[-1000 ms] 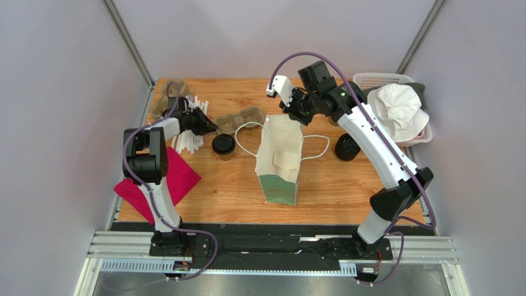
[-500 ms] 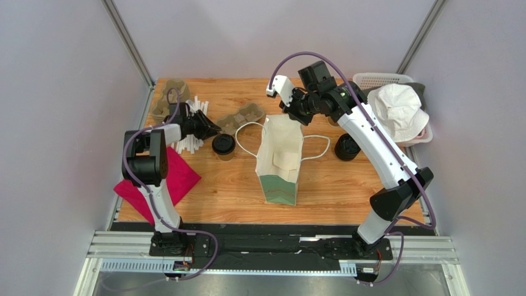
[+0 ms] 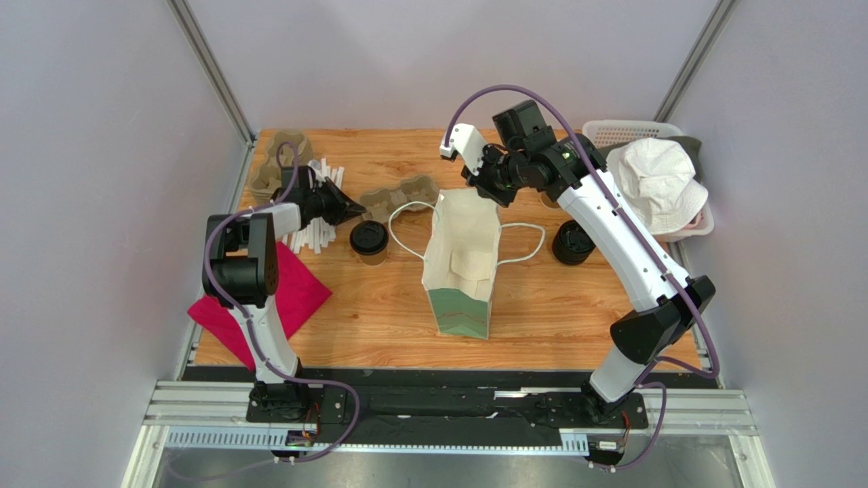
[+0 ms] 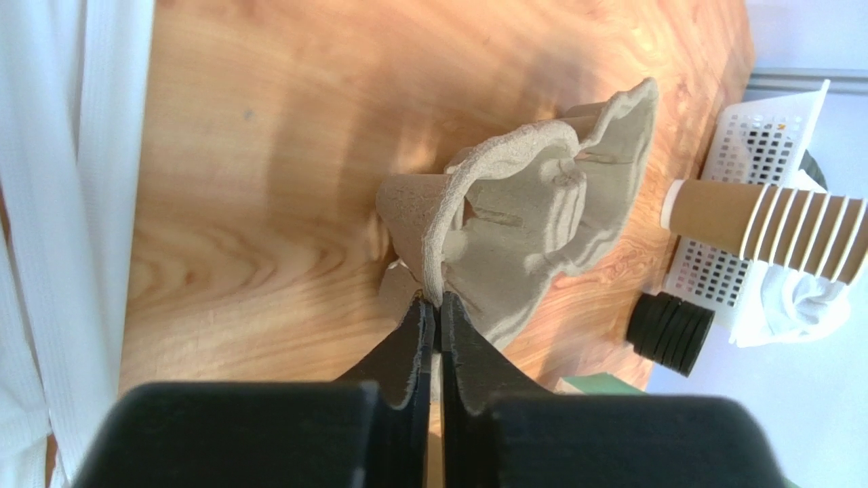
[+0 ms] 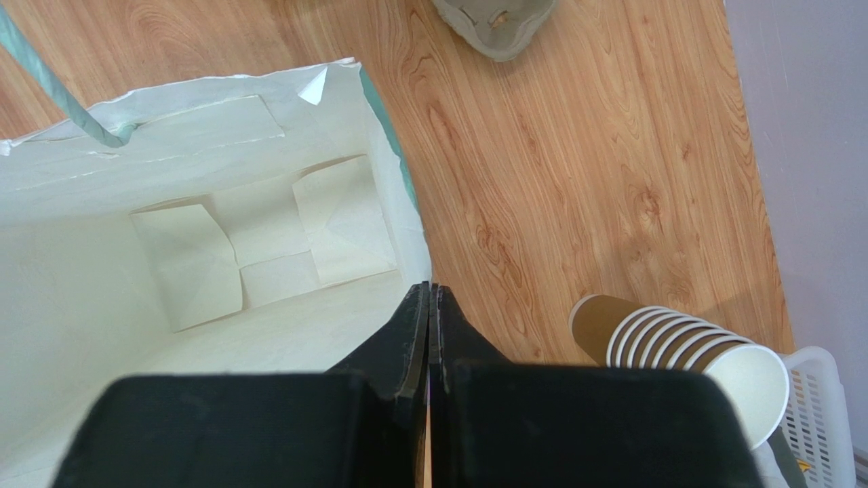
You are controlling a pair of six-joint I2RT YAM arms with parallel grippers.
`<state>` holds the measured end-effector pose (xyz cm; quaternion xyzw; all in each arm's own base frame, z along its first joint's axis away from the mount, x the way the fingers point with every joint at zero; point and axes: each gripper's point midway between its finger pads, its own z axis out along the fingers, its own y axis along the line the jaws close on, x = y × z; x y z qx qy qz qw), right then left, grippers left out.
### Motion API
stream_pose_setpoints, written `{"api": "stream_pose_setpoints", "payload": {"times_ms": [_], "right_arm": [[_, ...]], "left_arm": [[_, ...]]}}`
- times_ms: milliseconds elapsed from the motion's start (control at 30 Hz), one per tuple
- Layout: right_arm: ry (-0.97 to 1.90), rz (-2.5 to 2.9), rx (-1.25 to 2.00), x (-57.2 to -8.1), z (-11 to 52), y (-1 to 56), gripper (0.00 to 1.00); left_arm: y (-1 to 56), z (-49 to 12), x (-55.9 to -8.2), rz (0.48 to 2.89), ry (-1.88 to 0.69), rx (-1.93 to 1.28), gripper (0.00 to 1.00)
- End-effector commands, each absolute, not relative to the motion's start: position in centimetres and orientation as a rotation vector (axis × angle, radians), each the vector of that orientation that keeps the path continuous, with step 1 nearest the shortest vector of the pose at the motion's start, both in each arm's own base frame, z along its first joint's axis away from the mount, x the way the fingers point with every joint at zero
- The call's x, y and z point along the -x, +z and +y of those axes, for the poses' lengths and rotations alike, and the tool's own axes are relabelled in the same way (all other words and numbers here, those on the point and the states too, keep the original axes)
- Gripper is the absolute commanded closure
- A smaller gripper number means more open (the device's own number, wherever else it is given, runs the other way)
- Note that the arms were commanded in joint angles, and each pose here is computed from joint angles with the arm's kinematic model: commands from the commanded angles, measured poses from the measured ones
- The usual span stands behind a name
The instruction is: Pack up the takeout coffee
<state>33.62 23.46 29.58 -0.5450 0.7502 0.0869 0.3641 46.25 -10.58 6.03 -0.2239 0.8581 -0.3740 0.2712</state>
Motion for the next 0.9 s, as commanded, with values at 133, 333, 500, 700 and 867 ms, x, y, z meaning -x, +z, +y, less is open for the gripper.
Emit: {"api": "stream_pose_setpoints", "payload": {"times_ms": [133, 333, 500, 700, 867], "right_arm": [[0.21, 1.917, 1.298, -33.7, 21.8, 31.9, 1.0], [0.173, 1.924, 1.216, -33.5, 18.7, 33.6, 1.0], [0.153, 1.915, 1.166, -32.1, 16.4, 34.8, 1.0], [0.147, 1.896, 1.138, -30.3, 15.2, 35.6, 1.0], [0.191, 1.871, 1.134, -28.3, 15.1, 36.5, 1.0]], "left_arm": [[12.6, -11.0, -49.2, 2.179, -1.021, 0.436, 1.0], [21.0, -10.8, -49.2, 2.097, -0.95, 0.237, 1.0], [27.4, -10.8, -46.3, 2.055, -0.846, 0.037, 1.0], [32.7, -11.9, -38.5, 2.024, -0.695, -0.293, 1.0], [33.7, -12.0, -30.8, 1.998, -0.534, -0.696, 1.0]]}}
